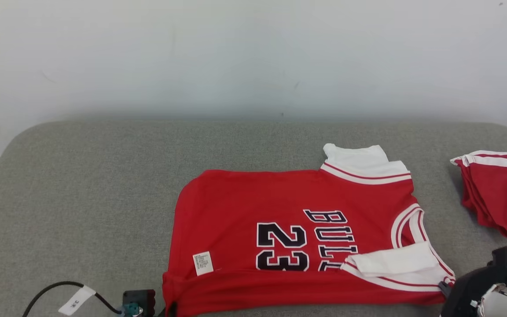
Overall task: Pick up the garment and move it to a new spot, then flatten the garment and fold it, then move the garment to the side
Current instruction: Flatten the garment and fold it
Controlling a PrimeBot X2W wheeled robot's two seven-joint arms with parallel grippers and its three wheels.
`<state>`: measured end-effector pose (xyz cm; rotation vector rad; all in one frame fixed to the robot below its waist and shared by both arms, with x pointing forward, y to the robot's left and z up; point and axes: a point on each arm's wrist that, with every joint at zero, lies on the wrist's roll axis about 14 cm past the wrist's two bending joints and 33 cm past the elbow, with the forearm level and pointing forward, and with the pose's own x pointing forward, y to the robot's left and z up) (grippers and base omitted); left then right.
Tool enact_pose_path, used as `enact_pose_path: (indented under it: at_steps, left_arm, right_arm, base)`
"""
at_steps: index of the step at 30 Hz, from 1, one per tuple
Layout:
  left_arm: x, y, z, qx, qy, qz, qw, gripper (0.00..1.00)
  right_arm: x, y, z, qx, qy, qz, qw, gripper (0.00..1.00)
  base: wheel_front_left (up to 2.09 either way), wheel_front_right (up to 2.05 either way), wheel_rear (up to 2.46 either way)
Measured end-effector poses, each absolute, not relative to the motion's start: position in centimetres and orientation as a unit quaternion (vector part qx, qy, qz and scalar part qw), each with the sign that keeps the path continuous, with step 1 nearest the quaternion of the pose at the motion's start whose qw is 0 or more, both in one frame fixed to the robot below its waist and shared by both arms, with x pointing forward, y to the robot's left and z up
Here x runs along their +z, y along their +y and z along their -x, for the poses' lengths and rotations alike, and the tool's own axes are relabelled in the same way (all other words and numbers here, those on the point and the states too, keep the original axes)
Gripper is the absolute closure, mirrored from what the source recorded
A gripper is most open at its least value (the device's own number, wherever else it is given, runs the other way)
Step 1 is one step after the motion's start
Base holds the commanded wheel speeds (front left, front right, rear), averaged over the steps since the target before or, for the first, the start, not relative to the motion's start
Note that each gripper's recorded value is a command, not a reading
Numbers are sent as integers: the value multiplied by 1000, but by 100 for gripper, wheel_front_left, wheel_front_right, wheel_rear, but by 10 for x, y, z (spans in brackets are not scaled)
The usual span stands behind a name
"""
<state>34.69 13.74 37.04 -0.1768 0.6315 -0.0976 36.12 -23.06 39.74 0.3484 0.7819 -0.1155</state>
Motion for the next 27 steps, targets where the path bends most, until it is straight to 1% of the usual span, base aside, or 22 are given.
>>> enact_pose_path:
  at_steps: [6, 11, 17, 27]
  left_arm:
    - [375, 136, -330, -52, 304, 89, 947, 100]
    - [377, 137, -317, -52, 309, 88, 945, 100]
    - [372, 138, -299, -51, 330, 84, 939, 100]
    - [373, 146, -297, -46, 316, 57, 946, 100]
  right_arm:
    - [408, -241, -335, -60, 375, -173, 909, 100]
    - [415, -244, -322, -58, 367, -181, 911, 100]
    - [404, -244, -300, -58, 386, -196, 900, 100]
    - [384, -237, -279, -54, 414, -213, 884, 100]
  base:
    - [0, 0, 0]
    - [0, 0, 0]
    - [0, 0, 0]
    - [0, 0, 0]
